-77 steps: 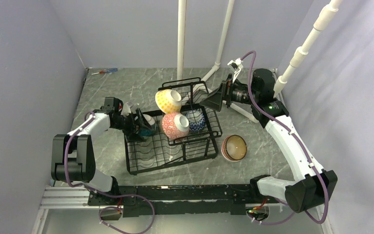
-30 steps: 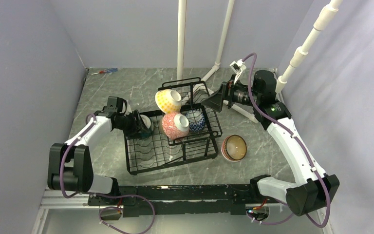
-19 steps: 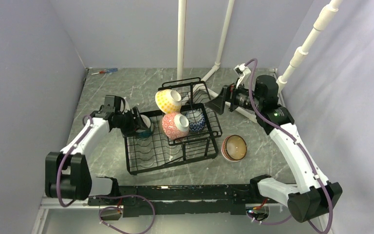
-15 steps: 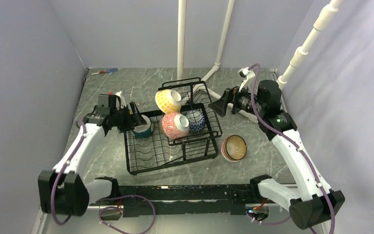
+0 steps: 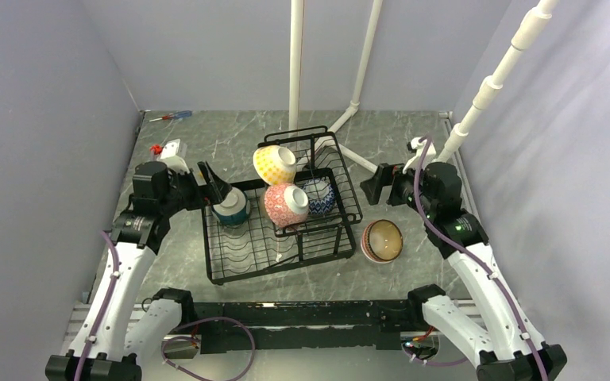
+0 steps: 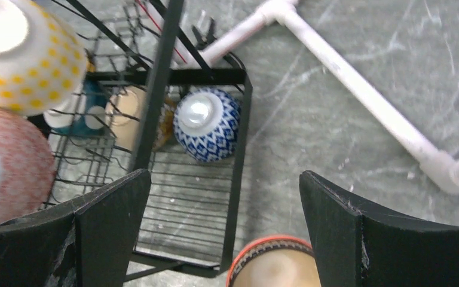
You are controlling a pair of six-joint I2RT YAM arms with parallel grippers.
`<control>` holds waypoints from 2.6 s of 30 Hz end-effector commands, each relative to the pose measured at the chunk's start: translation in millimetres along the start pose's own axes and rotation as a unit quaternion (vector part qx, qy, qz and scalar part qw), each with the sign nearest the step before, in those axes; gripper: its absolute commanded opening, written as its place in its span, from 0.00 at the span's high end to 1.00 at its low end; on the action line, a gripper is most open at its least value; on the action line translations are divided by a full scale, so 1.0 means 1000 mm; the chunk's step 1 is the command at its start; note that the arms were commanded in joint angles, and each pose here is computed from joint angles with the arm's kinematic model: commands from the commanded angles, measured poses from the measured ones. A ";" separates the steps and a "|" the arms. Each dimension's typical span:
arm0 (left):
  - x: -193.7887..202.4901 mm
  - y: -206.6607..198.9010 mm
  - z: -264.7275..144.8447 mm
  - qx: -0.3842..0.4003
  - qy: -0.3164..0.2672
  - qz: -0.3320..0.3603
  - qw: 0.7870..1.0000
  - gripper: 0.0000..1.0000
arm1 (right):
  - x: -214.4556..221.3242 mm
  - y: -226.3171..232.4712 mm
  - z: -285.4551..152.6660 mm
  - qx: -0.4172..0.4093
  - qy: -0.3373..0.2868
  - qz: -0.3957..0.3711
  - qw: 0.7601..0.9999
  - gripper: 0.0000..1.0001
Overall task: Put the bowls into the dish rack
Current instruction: Turn the bowl upside down on the dish rack, then pick up the bowl from the center of the board.
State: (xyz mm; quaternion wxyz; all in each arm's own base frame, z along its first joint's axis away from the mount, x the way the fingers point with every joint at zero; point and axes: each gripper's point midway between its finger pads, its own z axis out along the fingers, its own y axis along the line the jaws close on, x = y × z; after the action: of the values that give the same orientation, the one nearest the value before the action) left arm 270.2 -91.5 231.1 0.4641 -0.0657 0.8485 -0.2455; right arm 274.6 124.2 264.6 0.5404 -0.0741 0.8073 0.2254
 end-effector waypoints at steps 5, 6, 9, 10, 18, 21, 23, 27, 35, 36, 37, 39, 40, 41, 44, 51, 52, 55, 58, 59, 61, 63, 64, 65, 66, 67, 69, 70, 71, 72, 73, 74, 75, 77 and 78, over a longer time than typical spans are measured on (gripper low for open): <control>-0.023 -0.007 -0.001 0.012 -0.023 0.064 0.998 0.06 | 0.042 -0.030 -0.013 0.087 0.040 0.055 0.994 0.00; -0.022 -0.005 0.000 0.011 -0.021 0.070 0.997 0.06 | 0.045 -0.032 -0.014 0.094 0.043 0.062 0.993 0.00; -0.016 0.002 0.005 0.000 -0.014 0.065 0.998 0.06 | 0.056 -0.035 -0.018 0.105 0.055 0.078 0.990 0.00; -0.014 0.002 0.005 0.000 -0.009 0.063 0.998 0.06 | 0.061 -0.036 -0.018 0.108 0.060 0.084 0.989 0.00; -0.006 0.005 0.006 0.000 0.007 0.065 0.998 0.06 | 0.107 -0.027 -0.017 0.086 0.124 0.135 0.979 0.03; -0.002 0.005 0.008 0.001 0.016 0.061 0.998 0.06 | 0.115 -0.020 -0.018 0.067 0.136 0.151 0.977 0.08; -0.001 0.005 0.009 0.002 0.020 0.063 0.998 0.06 | 0.119 -0.013 -0.017 0.049 0.142 0.158 0.976 0.12; -0.001 0.006 0.009 -0.001 0.023 0.061 0.998 0.06 | 0.131 -0.005 -0.013 0.024 0.164 0.172 0.971 0.29; -0.002 0.007 0.006 -0.003 0.014 0.065 0.998 0.06 | 0.144 0.000 0.000 0.002 0.191 0.183 0.964 0.48; -0.001 0.007 0.006 -0.005 0.015 0.065 0.998 0.06 | 0.145 0.001 0.002 -0.001 0.194 0.185 0.963 0.49; -0.001 0.007 0.006 -0.005 0.016 0.065 0.998 0.06 | 0.146 0.001 0.003 -0.003 0.197 0.186 0.963 0.50; -0.002 0.008 0.006 -0.007 0.016 0.067 0.998 0.06 | 0.148 0.002 0.005 -0.006 0.203 0.190 0.961 0.54; -0.003 0.008 0.006 -0.007 0.016 0.068 0.998 0.06 | 0.149 0.002 0.006 -0.006 0.205 0.191 0.960 0.57; -0.003 0.008 0.007 -0.006 0.016 0.068 0.998 0.06 | 0.149 0.002 0.006 -0.007 0.205 0.191 0.960 0.61; -0.002 0.007 0.007 -0.003 0.017 0.069 0.997 0.06 | 0.149 -0.001 0.004 0.002 0.204 0.189 0.961 0.66; -0.001 0.008 0.007 -0.006 0.019 0.066 0.998 0.06 | 0.145 -0.005 0.001 0.014 0.199 0.177 0.964 0.91; -0.001 0.008 0.007 -0.007 0.019 0.066 0.998 0.06 | 0.143 -0.005 0.000 0.015 0.197 0.174 0.965 0.95; -0.002 0.007 0.006 -0.005 0.018 0.066 0.998 0.06 | 0.139 -0.005 -0.002 0.017 0.192 0.169 0.967 1.00; -0.003 0.007 0.005 -0.005 0.015 0.066 0.998 0.06 | 0.134 -0.004 -0.005 0.017 0.187 0.164 0.968 1.00; -0.003 0.006 0.005 -0.005 0.013 0.066 0.998 0.06 | 0.133 -0.004 -0.006 0.018 0.187 0.162 0.969 1.00; -0.004 0.005 0.004 -0.004 0.010 0.066 0.998 0.06 | 0.132 -0.004 -0.008 0.017 0.187 0.161 0.969 1.00; -0.004 0.005 0.004 -0.002 0.009 0.067 0.998 0.06 | 0.133 -0.004 -0.009 0.017 0.189 0.159 0.969 0.88; -0.003 0.005 0.004 -0.002 0.010 0.066 0.998 0.06 | 0.136 -0.004 -0.009 0.017 0.193 0.160 0.968 0.74; -0.003 0.005 0.004 -0.002 0.011 0.066 0.998 0.06 | 0.137 -0.004 -0.009 0.017 0.197 0.160 0.967 0.61; -0.003 0.005 0.005 -0.001 0.012 0.066 0.998 0.06 | 0.139 -0.004 -0.009 0.017 0.202 0.159 0.966 0.49; -0.002 0.005 0.005 -0.001 0.014 0.065 0.998 0.06 | 0.141 -0.004 -0.009 0.015 0.207 0.160 0.965 0.43; -0.002 0.005 0.006 0.000 0.016 0.065 0.998 0.06 | 0.145 -0.003 -0.008 0.012 0.214 0.159 0.964 0.37; -0.002 0.004 0.006 0.002 0.016 0.065 0.998 0.06 | 0.147 -0.003 -0.007 0.010 0.217 0.160 0.963 0.36; -0.002 0.004 0.006 0.004 0.016 0.064 0.998 0.06 | 0.149 -0.003 -0.006 0.008 0.220 0.161 0.962 0.35; -0.002 0.003 0.006 0.005 0.016 0.064 0.998 0.06 | 0.150 -0.001 -0.006 0.004 0.224 0.162 0.961 0.34; -0.002 0.002 0.006 0.007 0.016 0.063 0.998 0.06 | 0.151 -0.001 -0.005 0.000 0.226 0.162 0.961 0.34; -0.002 0.002 0.006 0.009 0.015 0.062 0.998 0.06 | 0.152 0.000 -0.004 -0.002 0.229 0.161 0.960 0.34; -0.002 0.002 0.006 0.009 0.014 0.062 0.998 0.06 | 0.152 0.000 -0.003 -0.003 0.230 0.159 0.960 0.35; -0.003 0.001 0.005 0.009 0.012 0.061 0.998 0.06 | 0.153 0.000 -0.002 -0.004 0.233 0.153 0.960 0.37; -0.004 0.001 0.005 0.009 0.010 0.061 0.998 0.06 | 0.153 -0.001 -0.002 -0.003 0.232 0.150 0.961 0.38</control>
State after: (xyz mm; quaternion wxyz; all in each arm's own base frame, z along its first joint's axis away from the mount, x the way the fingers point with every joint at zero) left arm 274.0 -88.3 216.1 0.4491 -0.0147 0.8671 -0.2149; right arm 203.0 136.0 112.4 0.2757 0.0199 0.9213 0.2735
